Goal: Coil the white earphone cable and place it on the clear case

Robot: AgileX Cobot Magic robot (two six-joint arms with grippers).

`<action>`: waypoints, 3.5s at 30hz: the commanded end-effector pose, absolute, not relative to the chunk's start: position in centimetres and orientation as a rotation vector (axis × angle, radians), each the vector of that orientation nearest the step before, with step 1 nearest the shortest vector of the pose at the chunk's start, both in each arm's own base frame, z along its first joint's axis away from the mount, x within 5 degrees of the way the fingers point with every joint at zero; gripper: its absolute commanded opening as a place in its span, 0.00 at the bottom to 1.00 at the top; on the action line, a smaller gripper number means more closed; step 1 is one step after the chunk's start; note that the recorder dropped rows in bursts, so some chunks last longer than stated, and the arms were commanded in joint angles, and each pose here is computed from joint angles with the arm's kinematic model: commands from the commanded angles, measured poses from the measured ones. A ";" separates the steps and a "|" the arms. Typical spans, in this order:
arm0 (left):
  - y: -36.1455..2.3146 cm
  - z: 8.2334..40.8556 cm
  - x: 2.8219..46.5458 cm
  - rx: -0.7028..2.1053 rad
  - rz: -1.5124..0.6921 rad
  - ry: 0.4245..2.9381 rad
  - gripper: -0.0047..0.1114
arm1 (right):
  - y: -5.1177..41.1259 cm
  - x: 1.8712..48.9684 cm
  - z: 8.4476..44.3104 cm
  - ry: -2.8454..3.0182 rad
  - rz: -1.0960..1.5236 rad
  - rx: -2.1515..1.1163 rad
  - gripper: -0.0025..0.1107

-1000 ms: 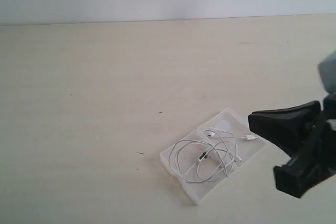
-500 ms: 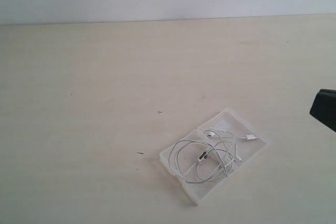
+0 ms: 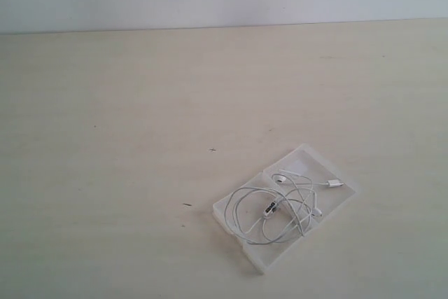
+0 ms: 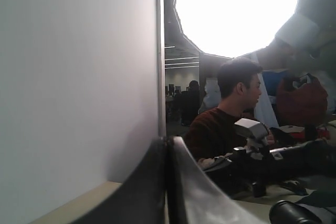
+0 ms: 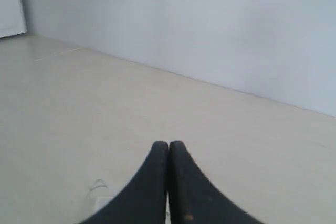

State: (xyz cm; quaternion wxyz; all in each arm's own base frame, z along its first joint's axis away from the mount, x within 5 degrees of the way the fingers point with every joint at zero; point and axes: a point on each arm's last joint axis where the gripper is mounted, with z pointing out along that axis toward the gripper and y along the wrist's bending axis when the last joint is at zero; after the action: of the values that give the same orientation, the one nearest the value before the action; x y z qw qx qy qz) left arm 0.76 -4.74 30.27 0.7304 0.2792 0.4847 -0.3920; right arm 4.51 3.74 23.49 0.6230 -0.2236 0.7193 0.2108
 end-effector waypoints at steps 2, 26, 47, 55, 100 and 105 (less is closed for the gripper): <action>-4.7 30.1 0.7 0.609 -0.866 1.067 0.04 | 2.0 5.1 21.3 1.593 0.434 -0.095 0.02; -4.7 30.1 0.7 0.611 -0.864 1.067 0.04 | 0.7 5.6 19.6 1.679 0.201 0.044 0.02; -4.7 30.1 0.6 0.614 -0.877 1.065 0.04 | 0.6 5.6 19.6 1.680 0.198 0.043 0.02; -4.6 30.1 1.0 0.597 -0.823 1.069 0.04 | 0.6 5.6 19.6 1.680 0.198 0.043 0.02; 0.4 19.6 6.0 -0.032 0.046 1.687 0.04 | 0.6 5.6 19.6 1.680 0.200 0.044 0.02; 0.4 19.6 6.0 -0.032 0.046 1.687 0.04 | 0.6 5.6 19.6 1.680 0.200 0.044 0.02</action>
State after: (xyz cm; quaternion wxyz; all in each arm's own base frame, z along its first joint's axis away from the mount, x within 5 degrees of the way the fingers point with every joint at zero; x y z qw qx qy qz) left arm 6.02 0.35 19.52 0.6589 -0.0133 0.7519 0.0200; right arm 5.58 0.68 19.67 0.6610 0.0187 0.7445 0.0914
